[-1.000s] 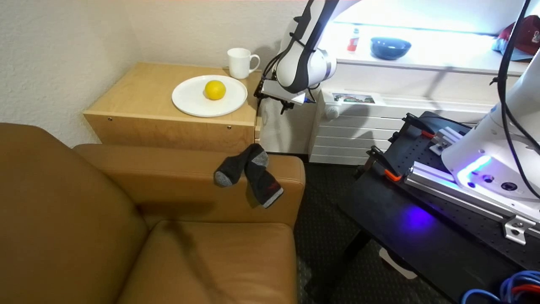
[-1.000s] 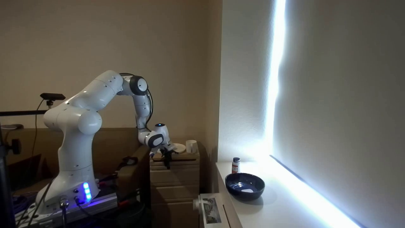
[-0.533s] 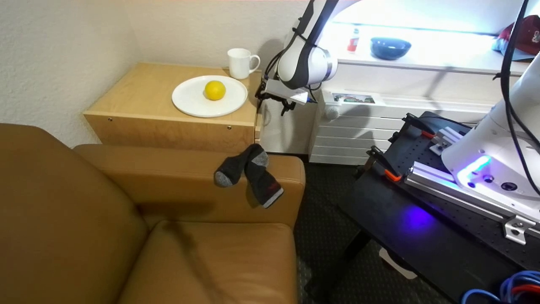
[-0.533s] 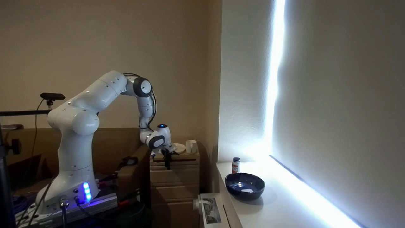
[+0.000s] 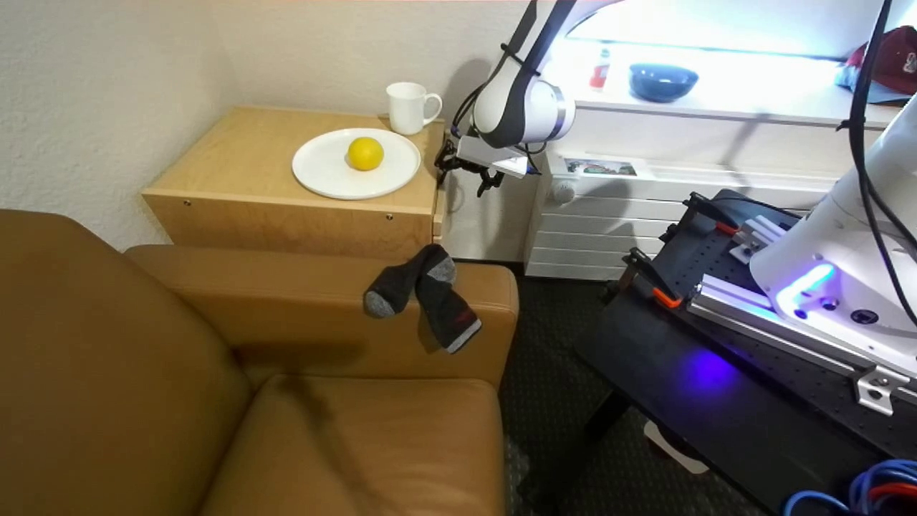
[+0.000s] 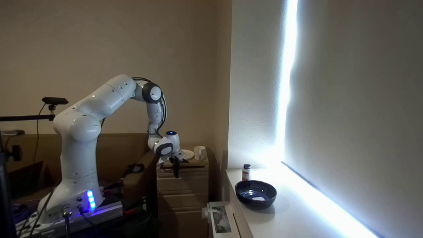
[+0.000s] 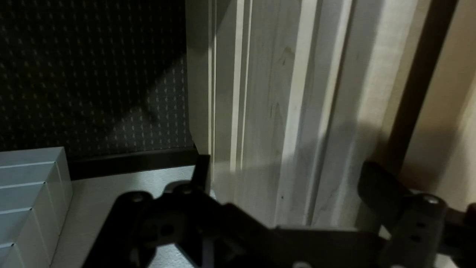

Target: Open the top drawer of the cabinet

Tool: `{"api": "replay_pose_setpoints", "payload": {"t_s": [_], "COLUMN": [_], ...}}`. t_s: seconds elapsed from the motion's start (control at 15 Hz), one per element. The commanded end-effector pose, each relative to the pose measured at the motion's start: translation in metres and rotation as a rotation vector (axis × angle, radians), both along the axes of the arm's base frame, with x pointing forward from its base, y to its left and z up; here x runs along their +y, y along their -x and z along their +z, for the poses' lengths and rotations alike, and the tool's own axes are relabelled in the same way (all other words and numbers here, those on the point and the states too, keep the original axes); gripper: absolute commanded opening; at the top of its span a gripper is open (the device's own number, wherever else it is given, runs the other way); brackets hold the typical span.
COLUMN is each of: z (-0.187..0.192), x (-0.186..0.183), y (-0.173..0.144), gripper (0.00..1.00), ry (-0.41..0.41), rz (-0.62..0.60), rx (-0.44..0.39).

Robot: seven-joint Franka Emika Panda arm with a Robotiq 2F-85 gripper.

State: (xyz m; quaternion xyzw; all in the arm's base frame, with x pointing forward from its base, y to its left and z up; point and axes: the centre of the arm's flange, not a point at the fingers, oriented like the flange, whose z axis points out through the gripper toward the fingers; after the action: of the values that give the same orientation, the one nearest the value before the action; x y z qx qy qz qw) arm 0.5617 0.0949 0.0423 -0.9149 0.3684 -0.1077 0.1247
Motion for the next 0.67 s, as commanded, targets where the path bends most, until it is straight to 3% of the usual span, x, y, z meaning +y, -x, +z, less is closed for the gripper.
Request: {"api": "replay_pose_setpoints", "payload": {"t_s": [0.0,0.2,0.33,0.53,0.6], "z": [-0.044,-0.025,-0.002,-0.002,-0.001], "x": [-0.001,0.01,0.013,0.015,0.013], "y": [0.024,0.027,0.014,0.015,0.013], "gripper": [1.0,1.0,1.0,1.0,1.0], "ry": [0.09,0.08,0.071,0.077,0.041], "rz": [-0.015,-0.052,-0.048,-0.057,-0.052], "rx": [0.038,-0.059,-0.084,-0.09,-0.118]}}
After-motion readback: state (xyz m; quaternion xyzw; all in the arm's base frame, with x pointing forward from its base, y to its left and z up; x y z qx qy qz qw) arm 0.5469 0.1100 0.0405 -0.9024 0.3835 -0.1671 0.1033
